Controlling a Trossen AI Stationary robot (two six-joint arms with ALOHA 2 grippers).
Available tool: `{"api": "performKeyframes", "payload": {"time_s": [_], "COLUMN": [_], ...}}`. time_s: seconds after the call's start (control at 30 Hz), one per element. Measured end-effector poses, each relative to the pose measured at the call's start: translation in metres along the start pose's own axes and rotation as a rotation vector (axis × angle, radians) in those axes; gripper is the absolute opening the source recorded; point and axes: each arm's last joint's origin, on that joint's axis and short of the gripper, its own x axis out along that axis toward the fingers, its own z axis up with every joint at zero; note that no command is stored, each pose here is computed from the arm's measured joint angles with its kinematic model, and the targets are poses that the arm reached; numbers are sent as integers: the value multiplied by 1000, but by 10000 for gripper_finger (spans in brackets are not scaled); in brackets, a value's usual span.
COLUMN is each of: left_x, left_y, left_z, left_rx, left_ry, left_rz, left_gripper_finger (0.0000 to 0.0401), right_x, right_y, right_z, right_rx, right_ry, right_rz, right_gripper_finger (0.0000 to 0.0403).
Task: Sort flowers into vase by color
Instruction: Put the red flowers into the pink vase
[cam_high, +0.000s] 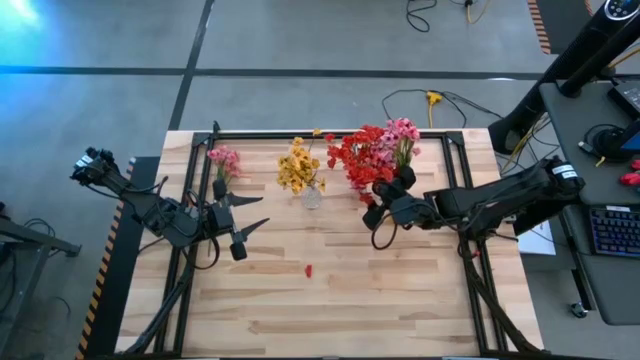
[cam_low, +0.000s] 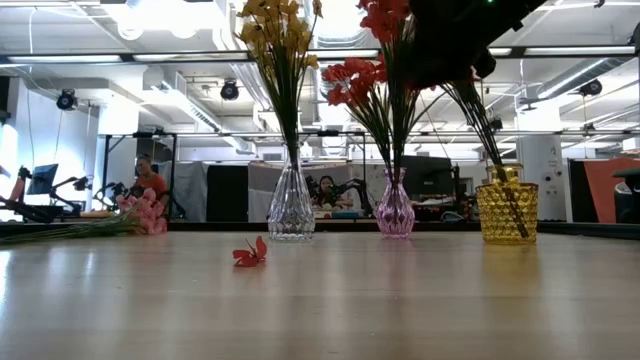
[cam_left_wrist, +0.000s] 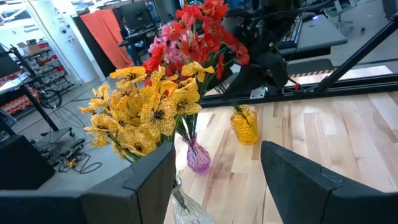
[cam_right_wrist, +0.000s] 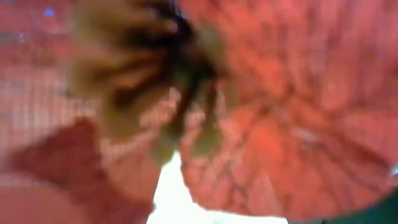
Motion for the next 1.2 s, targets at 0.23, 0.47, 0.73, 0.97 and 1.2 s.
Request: {"api": "performKeyframes", "payload": {"time_s": [0.23, 0.47, 0.73, 0.97, 1.2], "left_x": [4, 22, 48, 67, 91], "left_y": [-10, -37, -73, -99, -132], "left_z": [4, 8, 3, -13, -14], "left_rx": [-21, -16, -10, -52, -56], "left_ry": [-41, -113, -190, -181, -146], "left_rz": [-132, -156, -130, -133, -137], "left_gripper_finger": [220, 220, 220, 220, 220], "right_x": [-15, -43, -75, -101, -109], "right_y": [-1, -4, -7, -14, -17], "right_z": [0, 0, 0, 1, -4], "right_rx": [0, -36, -47, 37, 109], "right_ry": [13, 14, 7, -4, 43], "right_rz": [45, 124, 265, 370, 390], "right_gripper_finger": [268, 257, 251, 251, 239]}}
